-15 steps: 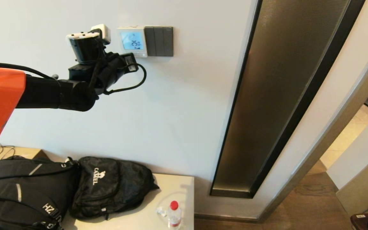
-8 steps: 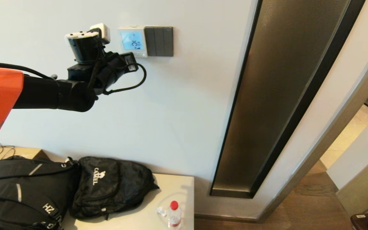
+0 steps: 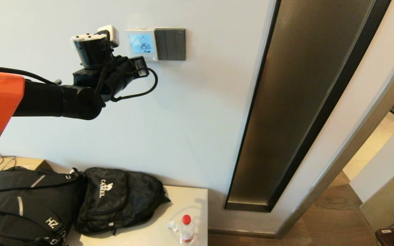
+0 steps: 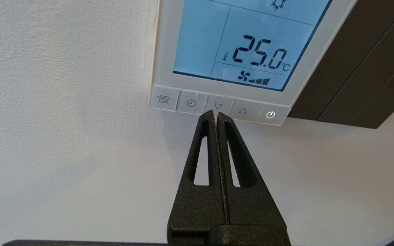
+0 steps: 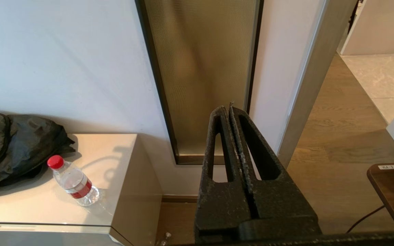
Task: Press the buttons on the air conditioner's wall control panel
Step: Press the temperature decrease button
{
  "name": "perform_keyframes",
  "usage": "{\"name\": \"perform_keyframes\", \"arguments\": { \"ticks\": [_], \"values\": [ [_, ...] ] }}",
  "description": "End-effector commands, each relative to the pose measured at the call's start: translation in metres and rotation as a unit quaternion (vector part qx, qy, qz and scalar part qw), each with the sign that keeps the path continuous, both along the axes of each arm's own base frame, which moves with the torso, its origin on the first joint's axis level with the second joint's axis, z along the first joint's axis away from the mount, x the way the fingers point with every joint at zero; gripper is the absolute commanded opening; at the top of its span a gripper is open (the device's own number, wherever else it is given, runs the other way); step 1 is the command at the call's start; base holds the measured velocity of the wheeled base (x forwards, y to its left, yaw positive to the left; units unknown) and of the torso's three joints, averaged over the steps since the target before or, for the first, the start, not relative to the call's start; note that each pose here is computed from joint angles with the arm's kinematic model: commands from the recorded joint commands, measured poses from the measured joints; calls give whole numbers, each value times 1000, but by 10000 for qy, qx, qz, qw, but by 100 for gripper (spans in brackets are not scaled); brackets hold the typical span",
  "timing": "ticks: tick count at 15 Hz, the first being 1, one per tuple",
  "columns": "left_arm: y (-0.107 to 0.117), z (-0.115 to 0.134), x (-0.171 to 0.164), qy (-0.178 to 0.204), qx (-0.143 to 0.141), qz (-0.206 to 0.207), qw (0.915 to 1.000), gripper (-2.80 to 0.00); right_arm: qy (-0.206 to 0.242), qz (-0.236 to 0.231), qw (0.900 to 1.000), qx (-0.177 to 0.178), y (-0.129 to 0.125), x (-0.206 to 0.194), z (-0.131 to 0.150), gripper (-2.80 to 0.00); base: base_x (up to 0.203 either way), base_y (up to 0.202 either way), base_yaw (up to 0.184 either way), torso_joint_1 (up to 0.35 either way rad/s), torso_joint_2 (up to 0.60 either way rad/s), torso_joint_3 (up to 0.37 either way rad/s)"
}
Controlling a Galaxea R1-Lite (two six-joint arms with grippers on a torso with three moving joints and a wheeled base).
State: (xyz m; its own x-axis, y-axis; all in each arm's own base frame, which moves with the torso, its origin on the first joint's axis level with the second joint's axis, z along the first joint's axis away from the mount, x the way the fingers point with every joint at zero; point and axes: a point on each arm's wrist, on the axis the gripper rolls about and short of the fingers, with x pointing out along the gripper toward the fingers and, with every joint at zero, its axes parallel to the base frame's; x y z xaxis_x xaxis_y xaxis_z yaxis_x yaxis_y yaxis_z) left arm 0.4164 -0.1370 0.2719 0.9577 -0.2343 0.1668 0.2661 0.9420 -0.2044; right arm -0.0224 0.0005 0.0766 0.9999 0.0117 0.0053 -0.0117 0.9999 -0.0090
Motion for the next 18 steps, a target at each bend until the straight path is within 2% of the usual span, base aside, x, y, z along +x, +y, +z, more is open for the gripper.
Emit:
{"name": "perform_keyframes", "arguments": {
  "ticks": [1,11,18],
  "values": [
    [-2,0,2,-25,-15,-15,10000,-280,0,3,10000,-1,0,0,0,-280,0,0,0,0,0,0],
    [-8,-8,16,19,-2,-23,10000,-280,11,3,10000,-1,0,0,0,-280,0,0,0,0,0,0],
    [-2,-3,3,2,-55,-20,10000,-280,-4,3,10000,-1,0,0,0,-280,0,0,0,0,0,0]
  ]
}}
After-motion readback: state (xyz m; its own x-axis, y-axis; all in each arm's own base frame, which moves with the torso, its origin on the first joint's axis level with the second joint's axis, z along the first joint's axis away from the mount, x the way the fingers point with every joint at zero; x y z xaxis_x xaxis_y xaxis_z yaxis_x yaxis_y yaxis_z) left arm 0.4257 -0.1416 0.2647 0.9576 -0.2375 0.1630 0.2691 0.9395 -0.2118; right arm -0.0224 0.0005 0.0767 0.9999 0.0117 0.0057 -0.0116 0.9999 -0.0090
